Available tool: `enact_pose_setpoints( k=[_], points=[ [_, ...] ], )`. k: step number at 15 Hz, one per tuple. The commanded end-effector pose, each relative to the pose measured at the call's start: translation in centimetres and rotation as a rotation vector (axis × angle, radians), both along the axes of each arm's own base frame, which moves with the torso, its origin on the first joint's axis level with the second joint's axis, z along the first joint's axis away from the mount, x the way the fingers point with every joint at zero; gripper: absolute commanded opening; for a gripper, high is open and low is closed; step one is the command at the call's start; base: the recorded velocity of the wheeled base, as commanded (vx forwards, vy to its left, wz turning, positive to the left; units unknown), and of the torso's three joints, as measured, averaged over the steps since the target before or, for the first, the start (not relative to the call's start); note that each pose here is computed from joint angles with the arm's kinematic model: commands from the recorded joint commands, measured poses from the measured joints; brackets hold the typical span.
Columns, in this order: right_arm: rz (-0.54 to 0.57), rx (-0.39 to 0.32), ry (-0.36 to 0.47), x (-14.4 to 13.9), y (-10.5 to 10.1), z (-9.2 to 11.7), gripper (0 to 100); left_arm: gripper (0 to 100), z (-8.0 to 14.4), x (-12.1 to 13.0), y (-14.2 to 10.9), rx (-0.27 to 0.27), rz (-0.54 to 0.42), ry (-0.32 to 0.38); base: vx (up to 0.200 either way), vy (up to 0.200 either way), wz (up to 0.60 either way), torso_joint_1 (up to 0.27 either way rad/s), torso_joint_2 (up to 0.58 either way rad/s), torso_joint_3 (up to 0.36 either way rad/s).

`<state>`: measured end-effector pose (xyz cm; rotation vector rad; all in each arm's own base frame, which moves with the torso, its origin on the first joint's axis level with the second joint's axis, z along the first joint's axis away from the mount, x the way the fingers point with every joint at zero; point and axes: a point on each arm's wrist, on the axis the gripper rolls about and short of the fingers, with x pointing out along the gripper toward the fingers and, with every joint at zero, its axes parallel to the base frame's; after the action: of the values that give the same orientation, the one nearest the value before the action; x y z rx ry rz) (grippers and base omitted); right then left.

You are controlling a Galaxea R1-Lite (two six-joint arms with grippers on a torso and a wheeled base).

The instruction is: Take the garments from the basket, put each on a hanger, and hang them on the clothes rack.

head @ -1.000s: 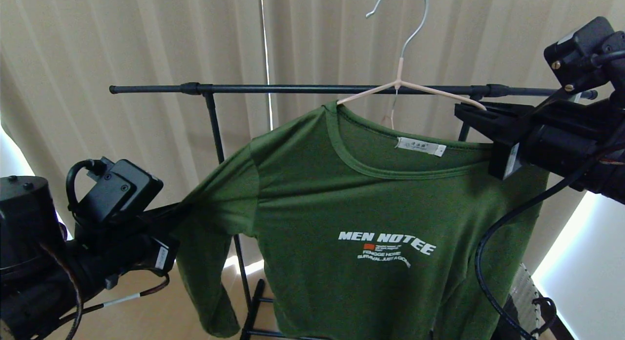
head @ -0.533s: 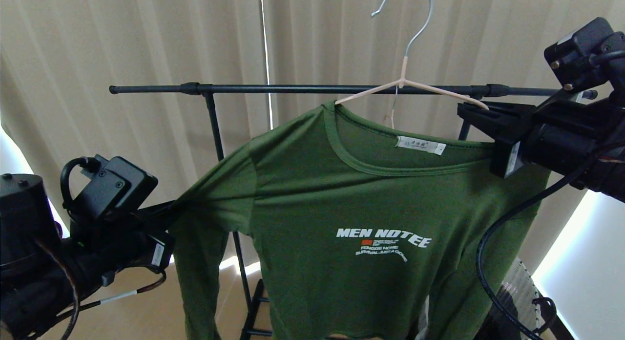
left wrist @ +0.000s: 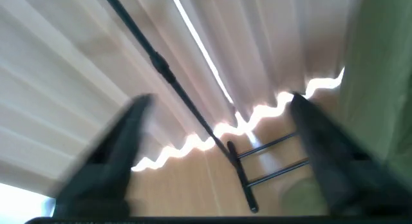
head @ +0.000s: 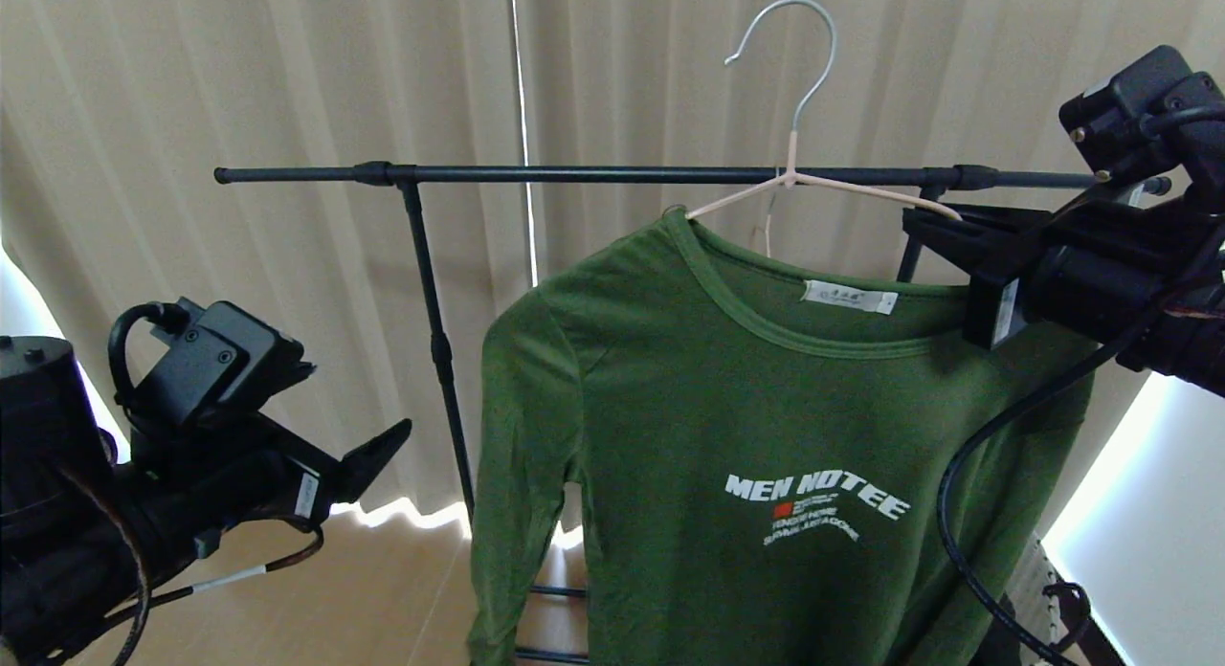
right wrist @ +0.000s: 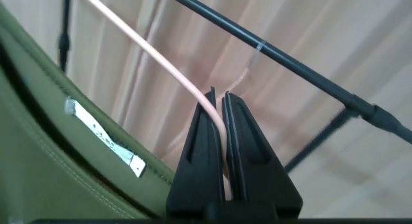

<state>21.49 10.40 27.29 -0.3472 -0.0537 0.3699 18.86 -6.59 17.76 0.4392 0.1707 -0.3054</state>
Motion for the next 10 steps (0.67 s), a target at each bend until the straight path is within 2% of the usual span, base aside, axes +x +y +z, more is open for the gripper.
enact_pose_setpoints(
  k=[1, 2, 5, 6, 8, 9, 10],
  points=[
    [-0.028, -0.005, 0.010, 0.4, -0.5, -0.2, 0, 100, 0.4, -0.5, 0.2, -0.046, -0.022, -0.015, 0.000, 0.000, 0.00, 0.000, 0.00, 0.000],
    [-0.073, -0.016, 0.029, 0.5, -0.9, -0.5, 0, 100, 1.2, -1.2, 0.3, -0.115, -0.034, -0.035, 0.000, 0.000, 0.00, 0.000, 0.00, 0.000],
    [-0.172, -0.064, 0.125, 0.3, -2.2, -1.2, 0, 100, 2.5, -3.3, 1.1, -0.218, -0.023, -0.081, 0.000, 0.000, 0.00, 0.000, 0.00, 0.000],
    [-0.196, -0.074, 0.148, 0.3, -2.7, -1.5, 0, 100, 2.6, -3.9, 1.4, -0.257, -0.014, -0.071, 0.000, 0.000, 0.00, 0.000, 0.00, 0.000],
    [-0.242, -0.082, 0.166, 0.6, -3.4, -1.7, 0, 100, 1.5, -4.9, 1.7, -0.335, 0.007, -0.006, 0.000, 0.000, 0.00, 0.000, 0.00, 0.000],
    [-0.254, -0.081, 0.167, 0.7, -3.7, -1.7, 0, 100, 1.4, -4.9, 1.7, -0.352, 0.011, 0.004, 0.000, 0.000, 0.00, 0.000, 0.00, 0.000],
    [-0.302, -0.069, 0.152, 1.0, -4.7, -1.1, 0, 100, 1.0, -5.0, 1.9, -0.403, 0.030, 0.029, 0.000, 0.000, 0.00, 0.000, 0.00, 0.000]
  ],
)
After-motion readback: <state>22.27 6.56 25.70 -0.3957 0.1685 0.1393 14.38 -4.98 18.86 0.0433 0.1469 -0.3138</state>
